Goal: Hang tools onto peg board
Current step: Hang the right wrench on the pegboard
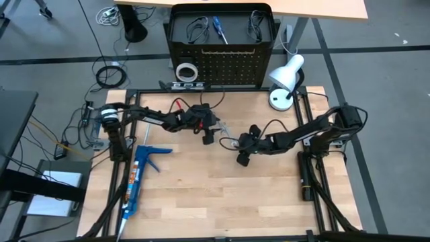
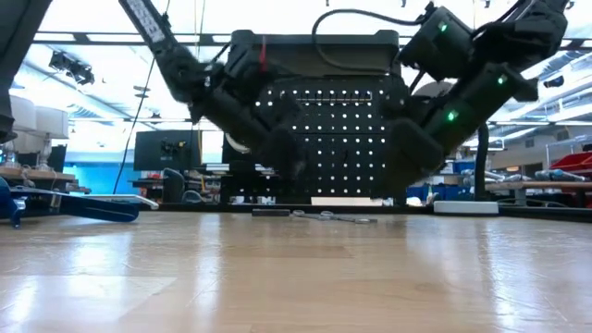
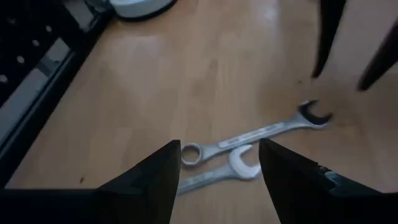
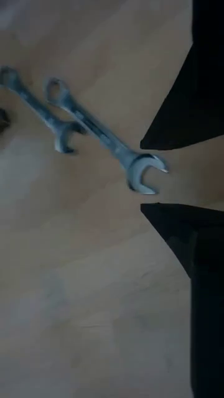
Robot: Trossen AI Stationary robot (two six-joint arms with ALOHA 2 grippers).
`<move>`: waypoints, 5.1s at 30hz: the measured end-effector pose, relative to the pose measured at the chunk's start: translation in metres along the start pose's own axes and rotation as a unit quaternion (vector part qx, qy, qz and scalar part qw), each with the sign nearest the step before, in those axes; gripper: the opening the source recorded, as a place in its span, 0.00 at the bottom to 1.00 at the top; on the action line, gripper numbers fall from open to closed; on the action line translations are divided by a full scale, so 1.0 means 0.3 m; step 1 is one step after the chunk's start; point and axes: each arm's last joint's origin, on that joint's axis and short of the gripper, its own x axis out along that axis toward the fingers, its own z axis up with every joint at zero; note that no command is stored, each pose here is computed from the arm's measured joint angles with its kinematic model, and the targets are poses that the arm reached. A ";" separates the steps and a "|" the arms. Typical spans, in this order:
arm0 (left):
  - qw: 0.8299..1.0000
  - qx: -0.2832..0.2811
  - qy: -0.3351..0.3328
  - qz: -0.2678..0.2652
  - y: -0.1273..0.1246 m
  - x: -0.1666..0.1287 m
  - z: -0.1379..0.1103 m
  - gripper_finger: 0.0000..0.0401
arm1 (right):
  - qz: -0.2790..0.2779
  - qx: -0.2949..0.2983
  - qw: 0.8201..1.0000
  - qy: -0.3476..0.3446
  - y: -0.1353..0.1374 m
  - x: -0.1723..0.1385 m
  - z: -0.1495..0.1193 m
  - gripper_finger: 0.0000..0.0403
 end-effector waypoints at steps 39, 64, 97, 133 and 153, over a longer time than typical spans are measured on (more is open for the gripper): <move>0.998 -0.058 0.002 0.009 0.021 0.151 -0.089 0.00 | -0.026 0.022 0.997 -0.068 0.008 0.016 0.031 0.38; 0.993 -0.103 0.057 0.001 0.038 0.189 -0.101 0.00 | -0.032 0.036 0.996 -0.075 0.007 0.015 0.034 0.42; 0.994 -0.017 0.104 -0.042 0.144 0.122 0.128 0.00 | -0.015 0.035 0.992 -0.118 -0.023 -0.164 0.114 0.48; 0.991 -0.013 0.119 -0.053 0.119 0.241 0.067 0.00 | -0.027 0.046 0.992 -0.117 -0.025 -0.163 0.110 0.48; 0.988 0.055 0.140 0.026 0.098 0.224 0.109 0.00 | -0.025 0.041 0.992 -0.117 -0.017 -0.167 0.107 0.48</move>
